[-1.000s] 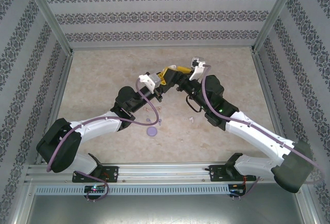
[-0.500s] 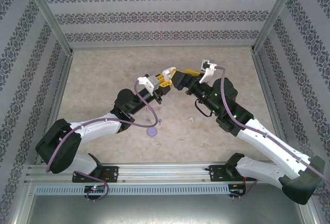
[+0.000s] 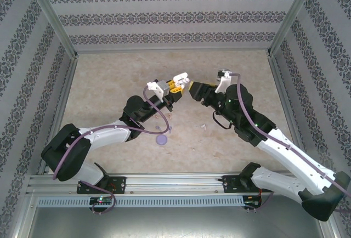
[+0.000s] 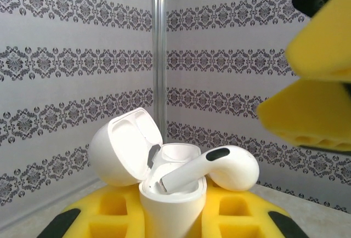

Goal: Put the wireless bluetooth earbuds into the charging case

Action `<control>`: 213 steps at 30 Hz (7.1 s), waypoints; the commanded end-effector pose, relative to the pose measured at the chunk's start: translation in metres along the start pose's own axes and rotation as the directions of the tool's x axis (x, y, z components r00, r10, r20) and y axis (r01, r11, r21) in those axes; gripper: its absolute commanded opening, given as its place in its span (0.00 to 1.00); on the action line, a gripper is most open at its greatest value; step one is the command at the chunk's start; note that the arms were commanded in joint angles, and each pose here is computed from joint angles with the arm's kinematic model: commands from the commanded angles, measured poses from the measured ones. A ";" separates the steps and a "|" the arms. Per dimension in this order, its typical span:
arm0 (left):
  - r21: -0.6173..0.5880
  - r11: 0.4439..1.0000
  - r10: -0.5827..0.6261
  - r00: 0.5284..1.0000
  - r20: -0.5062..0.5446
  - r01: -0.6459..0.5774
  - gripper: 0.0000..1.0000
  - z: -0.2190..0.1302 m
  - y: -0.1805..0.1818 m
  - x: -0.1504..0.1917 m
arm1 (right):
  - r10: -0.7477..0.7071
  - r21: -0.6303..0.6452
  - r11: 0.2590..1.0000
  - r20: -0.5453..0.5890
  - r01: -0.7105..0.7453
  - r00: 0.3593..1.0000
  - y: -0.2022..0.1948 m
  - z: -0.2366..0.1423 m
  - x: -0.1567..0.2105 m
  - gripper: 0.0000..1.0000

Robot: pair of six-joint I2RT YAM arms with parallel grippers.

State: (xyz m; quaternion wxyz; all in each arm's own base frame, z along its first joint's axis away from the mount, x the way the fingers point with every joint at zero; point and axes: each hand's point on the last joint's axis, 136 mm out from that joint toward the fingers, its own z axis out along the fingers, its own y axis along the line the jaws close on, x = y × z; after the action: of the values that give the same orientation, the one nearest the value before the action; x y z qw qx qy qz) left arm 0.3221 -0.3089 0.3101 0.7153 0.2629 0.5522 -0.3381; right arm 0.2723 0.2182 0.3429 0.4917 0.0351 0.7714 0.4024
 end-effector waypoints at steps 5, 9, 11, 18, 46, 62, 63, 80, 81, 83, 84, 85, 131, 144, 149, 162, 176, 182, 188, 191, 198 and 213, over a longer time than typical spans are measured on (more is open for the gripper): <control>0.009 1.000 -0.004 0.997 0.076 0.003 0.00 -0.001 -0.005 -0.017 | 0.041 0.047 0.998 -0.035 -0.039 0.999 -0.010 -0.010 0.005 0.00; 0.014 1.000 -0.005 0.997 0.075 0.004 0.00 0.000 -0.006 -0.017 | 0.054 0.040 0.998 -0.058 -0.052 0.997 -0.007 -0.001 0.010 0.00; 0.016 1.000 -0.005 0.997 0.074 0.004 0.00 0.000 -0.006 -0.017 | 0.054 0.034 0.998 -0.071 -0.051 0.996 -0.004 0.005 0.013 0.00; 0.015 1.000 -0.004 0.998 0.071 0.003 0.00 0.001 -0.006 -0.016 | 0.042 0.012 0.999 -0.098 -0.041 0.994 0.009 0.018 0.017 0.00; 0.029 0.999 -0.021 0.998 0.060 0.019 0.00 0.002 -0.007 -0.012 | 0.030 0.003 1.000 -0.084 -0.030 0.996 0.022 0.038 0.008 0.00; 0.031 0.999 -0.021 0.998 0.059 0.019 0.00 0.001 -0.008 -0.012 | 0.036 0.031 0.999 -0.088 -0.034 0.995 0.011 0.046 0.005 0.00; 0.027 1.000 -0.018 0.998 0.055 0.016 0.00 0.001 -0.008 -0.010 | 0.037 0.026 0.999 -0.082 -0.035 0.996 0.012 0.043 0.003 0.00; -0.056 0.996 0.073 0.997 -0.011 -0.074 0.00 -0.033 0.006 -0.002 | 0.075 0.395 0.918 -0.224 0.020 0.972 -0.115 -0.022 0.079 0.59; -0.061 0.995 0.073 0.997 -0.015 -0.074 0.00 -0.036 0.007 -0.002 | 0.075 0.425 0.904 -0.253 0.041 0.964 -0.127 -0.022 0.090 0.63; -0.060 0.996 0.071 0.997 -0.024 -0.072 0.00 -0.042 0.005 -0.001 | 0.068 0.463 0.882 -0.313 0.090 0.947 -0.145 -0.021 0.108 0.70; -0.059 0.996 0.069 0.997 -0.027 -0.070 0.00 -0.045 0.005 -0.001 | 0.065 0.482 0.868 -0.352 0.121 0.934 -0.153 -0.020 0.117 0.73; -0.060 0.996 0.069 0.997 -0.031 -0.071 0.00 -0.047 0.004 -0.001 | 0.058 0.491 0.858 -0.389 0.154 0.919 -0.160 -0.019 0.124 0.74; -0.059 0.994 0.091 0.995 -0.025 -0.093 0.00 -0.057 0.002 -0.010 | 0.125 0.438 0.717 -0.846 0.543 0.518 -0.257 0.035 0.213 0.44; -0.058 0.994 0.089 0.996 -0.028 -0.090 0.00 -0.055 0.002 -0.008 | 0.139 0.447 0.718 -0.843 0.533 0.519 -0.261 0.031 0.217 0.36; -0.059 0.994 0.086 0.996 -0.028 -0.088 0.00 -0.055 0.003 -0.008 | 0.141 0.450 0.720 -0.840 0.528 0.524 -0.261 0.028 0.217 0.37; -0.058 0.995 0.083 0.996 -0.021 -0.084 0.00 -0.054 0.003 -0.010 | 0.140 0.445 0.729 -0.840 0.519 0.523 -0.257 0.026 0.221 0.34; -0.060 0.995 0.084 0.996 -0.019 -0.085 0.00 -0.055 0.003 -0.010 | 0.152 0.454 0.718 -0.843 0.528 0.517 -0.261 0.017 0.233 0.30; -0.061 0.994 0.085 0.996 -0.017 -0.086 0.00 -0.055 0.003 -0.011 | 0.147 0.456 0.719 -0.837 0.524 0.527 -0.259 0.016 0.231 0.25; -0.061 0.994 0.084 0.996 -0.017 -0.085 0.00 -0.054 0.003 -0.011 | 0.127 0.469 0.721 -0.813 0.511 0.568 -0.253 0.017 0.220 0.25; -0.059 0.995 0.083 0.996 -0.018 -0.084 0.00 -0.055 0.002 -0.011 | 0.102 0.470 0.734 -0.790 0.490 0.605 -0.243 0.019 0.208 0.24; -0.049 0.994 0.092 0.996 -0.018 -0.093 0.00 -0.053 0.001 -0.012 | 0.028 0.461 0.780 -0.702 0.424 0.712 -0.208 0.021 0.167 0.22; 0.070 0.983 0.170 0.985 -0.028 -0.167 0.00 -0.043 -0.017 -0.016 | -0.240 0.233 0.927 -0.229 0.292 0.943 -0.052 0.006 -0.006 0.20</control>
State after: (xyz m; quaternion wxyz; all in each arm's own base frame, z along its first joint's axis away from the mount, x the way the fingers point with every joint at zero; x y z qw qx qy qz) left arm 0.2824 -0.2771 0.3011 0.7171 0.3126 0.5519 -0.2887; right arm 0.2976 0.1788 0.2694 0.4074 -0.0363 0.8907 0.1986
